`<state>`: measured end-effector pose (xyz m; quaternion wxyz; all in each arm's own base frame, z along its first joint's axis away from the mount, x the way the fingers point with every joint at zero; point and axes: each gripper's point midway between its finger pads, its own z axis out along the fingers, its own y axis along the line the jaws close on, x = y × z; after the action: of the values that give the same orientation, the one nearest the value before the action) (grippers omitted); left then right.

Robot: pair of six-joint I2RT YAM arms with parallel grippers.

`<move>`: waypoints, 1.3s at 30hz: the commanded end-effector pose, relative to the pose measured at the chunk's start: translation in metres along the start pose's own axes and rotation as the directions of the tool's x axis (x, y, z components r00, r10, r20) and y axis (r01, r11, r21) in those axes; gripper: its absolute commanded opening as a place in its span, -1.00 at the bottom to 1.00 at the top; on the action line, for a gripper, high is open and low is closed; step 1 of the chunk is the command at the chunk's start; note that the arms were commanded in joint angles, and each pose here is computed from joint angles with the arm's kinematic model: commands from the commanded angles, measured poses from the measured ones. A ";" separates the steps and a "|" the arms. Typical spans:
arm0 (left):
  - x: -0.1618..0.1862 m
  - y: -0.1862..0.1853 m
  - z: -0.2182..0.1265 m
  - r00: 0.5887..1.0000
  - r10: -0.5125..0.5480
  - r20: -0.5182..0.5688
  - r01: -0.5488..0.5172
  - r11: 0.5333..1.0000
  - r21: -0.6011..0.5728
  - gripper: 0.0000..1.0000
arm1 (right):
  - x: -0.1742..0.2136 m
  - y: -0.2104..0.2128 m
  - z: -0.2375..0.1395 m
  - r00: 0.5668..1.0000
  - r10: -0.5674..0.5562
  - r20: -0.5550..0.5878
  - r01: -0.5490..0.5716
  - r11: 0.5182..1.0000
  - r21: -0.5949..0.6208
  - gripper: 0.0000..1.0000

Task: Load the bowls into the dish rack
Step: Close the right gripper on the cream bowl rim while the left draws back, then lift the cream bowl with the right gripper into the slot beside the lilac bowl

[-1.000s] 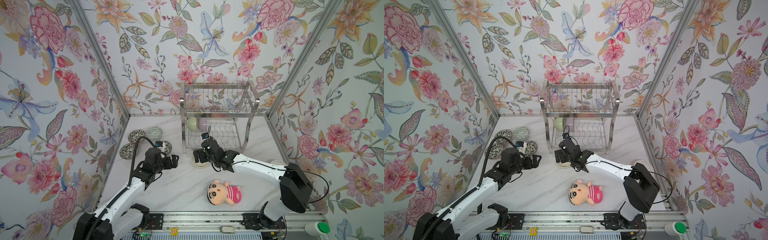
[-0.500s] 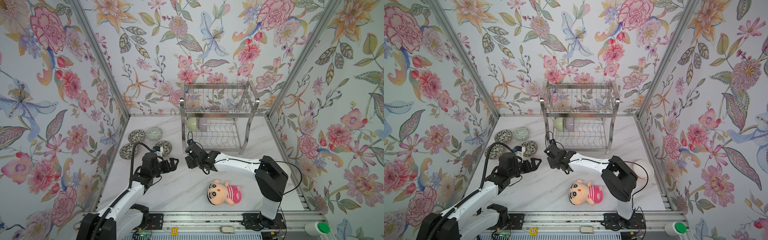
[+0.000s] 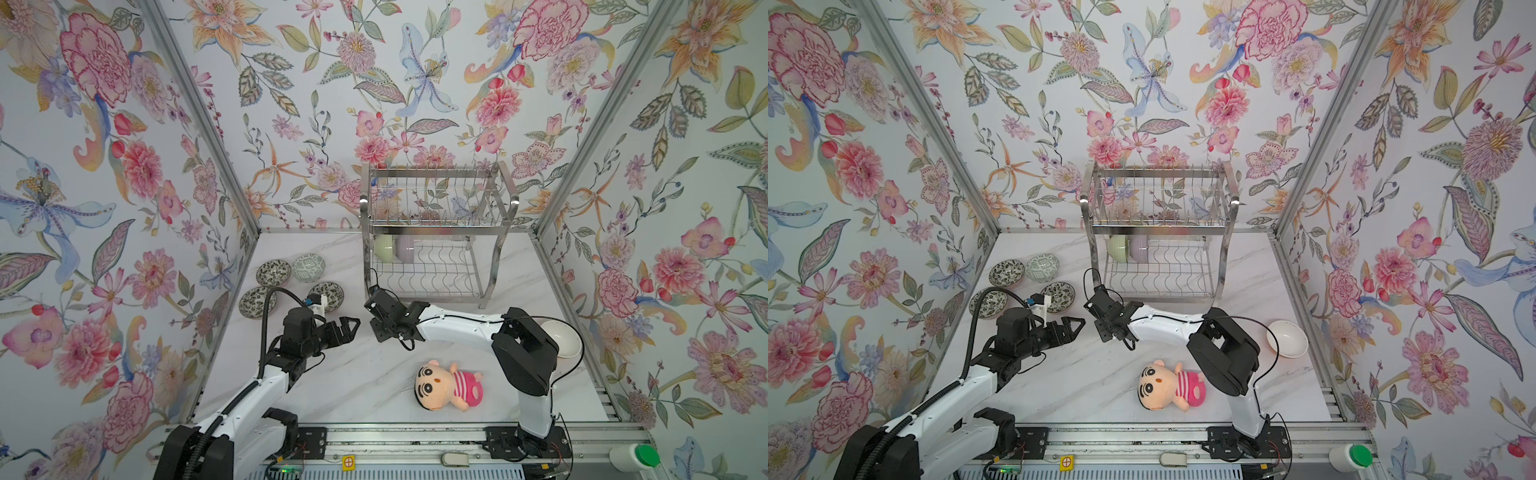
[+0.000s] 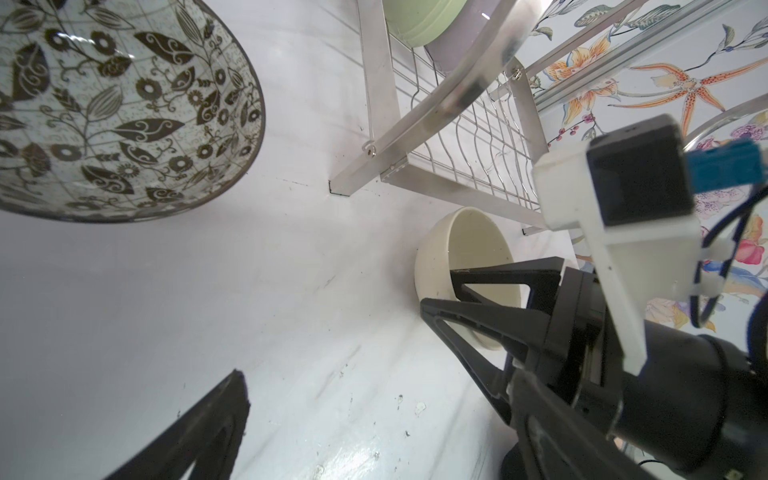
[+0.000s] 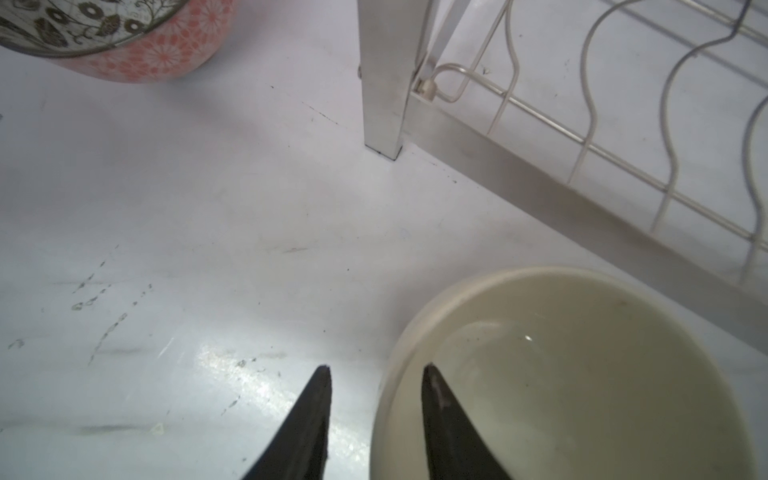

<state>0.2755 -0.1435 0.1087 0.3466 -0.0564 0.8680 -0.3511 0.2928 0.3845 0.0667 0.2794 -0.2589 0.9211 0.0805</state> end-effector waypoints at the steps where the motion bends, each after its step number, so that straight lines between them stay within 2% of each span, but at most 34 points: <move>1: 0.004 -0.003 -0.002 1.000 -0.015 -0.006 0.015 0.999 0.035 0.99 | 0.010 0.002 0.006 0.999 -0.013 -0.047 0.013 1.000 -0.007 -0.35; 13: 0.008 -0.010 -0.005 1.000 -0.021 -0.016 0.022 0.997 0.077 0.99 | 0.009 0.001 -0.001 0.999 0.005 -0.052 -0.008 0.999 -0.047 -0.86; 19: 0.000 -0.028 -0.012 1.000 0.003 0.023 -0.006 0.988 0.152 0.99 | -0.009 0.009 -0.027 0.997 0.068 0.026 -0.062 0.980 -0.191 -0.96; 24: -0.011 -0.048 -0.018 0.994 0.076 0.075 -0.088 0.980 0.180 0.99 | -0.032 0.013 -0.064 0.976 0.158 0.147 -0.091 0.918 -0.385 -0.97; 28: -0.010 -0.064 -0.013 0.983 0.170 0.071 -0.180 0.970 0.165 0.99 | -0.055 0.005 -0.104 0.923 0.276 0.268 -0.096 0.839 -0.535 -0.96; 30: -0.008 -0.072 -0.007 0.973 0.224 0.061 -0.231 0.962 0.147 0.99 | -0.062 -0.005 -0.118 0.891 0.332 0.309 -0.103 0.812 -0.574 -0.97; 36: -0.003 -0.106 0.012 0.924 0.381 0.035 -0.382 0.916 0.127 0.99 | -0.077 -0.045 -0.146 0.802 0.426 0.419 -0.117 0.799 -0.589 -0.98; 39: -0.006 -0.120 0.020 0.886 0.462 0.035 -0.463 0.880 0.102 0.98 | -0.085 -0.067 -0.155 0.755 0.466 0.460 -0.131 0.796 -0.591 -0.98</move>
<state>0.2643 -0.2397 0.1709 0.3956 0.1383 0.8361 -0.3540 0.3033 0.3232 0.1905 0.3853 -0.1418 0.8185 0.4019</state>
